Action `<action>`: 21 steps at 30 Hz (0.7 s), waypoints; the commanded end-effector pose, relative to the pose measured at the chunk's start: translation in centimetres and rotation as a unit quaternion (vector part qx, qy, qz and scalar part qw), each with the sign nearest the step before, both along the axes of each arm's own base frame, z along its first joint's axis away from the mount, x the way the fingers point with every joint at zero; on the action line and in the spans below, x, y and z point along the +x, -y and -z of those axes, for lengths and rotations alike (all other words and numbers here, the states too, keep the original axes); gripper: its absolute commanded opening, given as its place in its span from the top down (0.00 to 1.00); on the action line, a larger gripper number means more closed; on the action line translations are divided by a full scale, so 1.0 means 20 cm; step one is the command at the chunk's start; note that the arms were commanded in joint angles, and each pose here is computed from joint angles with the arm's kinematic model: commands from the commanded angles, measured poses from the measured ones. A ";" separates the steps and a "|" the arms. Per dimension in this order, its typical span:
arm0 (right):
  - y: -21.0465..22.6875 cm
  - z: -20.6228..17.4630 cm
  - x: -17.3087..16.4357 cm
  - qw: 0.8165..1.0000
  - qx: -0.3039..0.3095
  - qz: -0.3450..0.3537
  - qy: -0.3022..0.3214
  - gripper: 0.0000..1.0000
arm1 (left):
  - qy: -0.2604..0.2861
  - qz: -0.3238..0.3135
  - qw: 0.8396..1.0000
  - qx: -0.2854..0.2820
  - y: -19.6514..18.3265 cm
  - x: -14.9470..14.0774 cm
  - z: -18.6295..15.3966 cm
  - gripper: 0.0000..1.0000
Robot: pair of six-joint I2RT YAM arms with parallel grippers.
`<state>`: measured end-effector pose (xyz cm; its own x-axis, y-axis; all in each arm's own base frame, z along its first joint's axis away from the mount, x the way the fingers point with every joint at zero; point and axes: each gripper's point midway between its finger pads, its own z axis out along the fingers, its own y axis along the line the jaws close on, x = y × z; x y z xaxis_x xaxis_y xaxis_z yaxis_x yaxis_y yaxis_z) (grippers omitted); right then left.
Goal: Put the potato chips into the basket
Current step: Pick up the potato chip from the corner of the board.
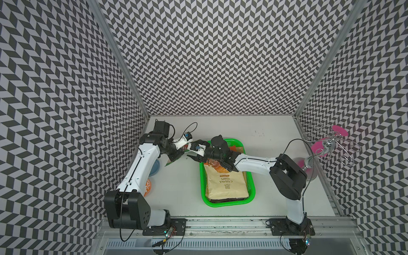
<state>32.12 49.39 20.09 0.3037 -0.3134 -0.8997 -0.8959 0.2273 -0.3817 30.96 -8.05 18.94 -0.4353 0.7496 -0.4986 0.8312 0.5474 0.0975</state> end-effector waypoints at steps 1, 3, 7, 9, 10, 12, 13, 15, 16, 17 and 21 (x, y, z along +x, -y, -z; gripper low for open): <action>-0.01 0.00 -0.02 1.000 0.012 -0.010 0.001 0.40 | 0.015 0.014 1.000 -0.016 0.04 -0.02 -0.07 1.00; -0.01 -0.01 -0.02 1.000 0.016 -0.014 0.002 0.55 | 0.016 0.015 1.000 -0.017 0.04 -0.02 -0.07 1.00; -0.02 -0.04 -0.02 1.000 0.019 -0.011 0.003 0.89 | 0.021 0.012 1.000 -0.016 0.03 -0.02 -0.08 1.00; -0.01 -0.05 -0.01 1.000 0.022 -0.008 0.003 1.00 | 0.027 0.006 1.000 -0.015 0.02 -0.01 -0.09 0.89; -0.01 -0.06 -0.01 1.000 0.024 -0.007 0.003 1.00 | 0.031 0.002 0.999 -0.016 0.01 0.00 -0.11 0.73; -0.01 -0.07 -0.01 1.000 0.026 -0.005 0.000 1.00 | 0.032 -0.002 0.999 -0.018 -0.02 0.00 -0.12 0.52; -0.01 -0.07 -0.01 1.000 0.027 -0.004 -0.001 1.00 | 0.033 -0.005 0.999 -0.018 -0.04 0.00 -0.13 0.40; -0.01 -0.08 -0.01 1.000 0.029 -0.002 -0.005 1.00 | 0.032 -0.003 0.999 -0.011 -0.08 -0.02 -0.13 0.26; 0.00 -0.09 -0.01 1.000 0.030 -0.001 -0.008 1.00 | 0.030 -0.007 1.000 -0.004 -0.12 -0.02 -0.11 0.21; 0.00 -0.09 -0.01 0.999 0.031 -0.002 -0.011 1.00 | 0.030 -0.011 0.999 0.002 -0.15 -0.02 -0.10 0.19; -0.01 -0.12 -0.02 0.999 0.034 -0.006 -0.022 1.00 | 0.011 -0.006 1.000 0.010 -0.19 -0.09 -0.03 0.16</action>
<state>31.91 49.42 19.96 0.2602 -0.3018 -0.9172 -0.9141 0.2288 -0.3347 30.73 -4.24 19.85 -0.4574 0.7296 -0.5083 0.7950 0.5917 0.1339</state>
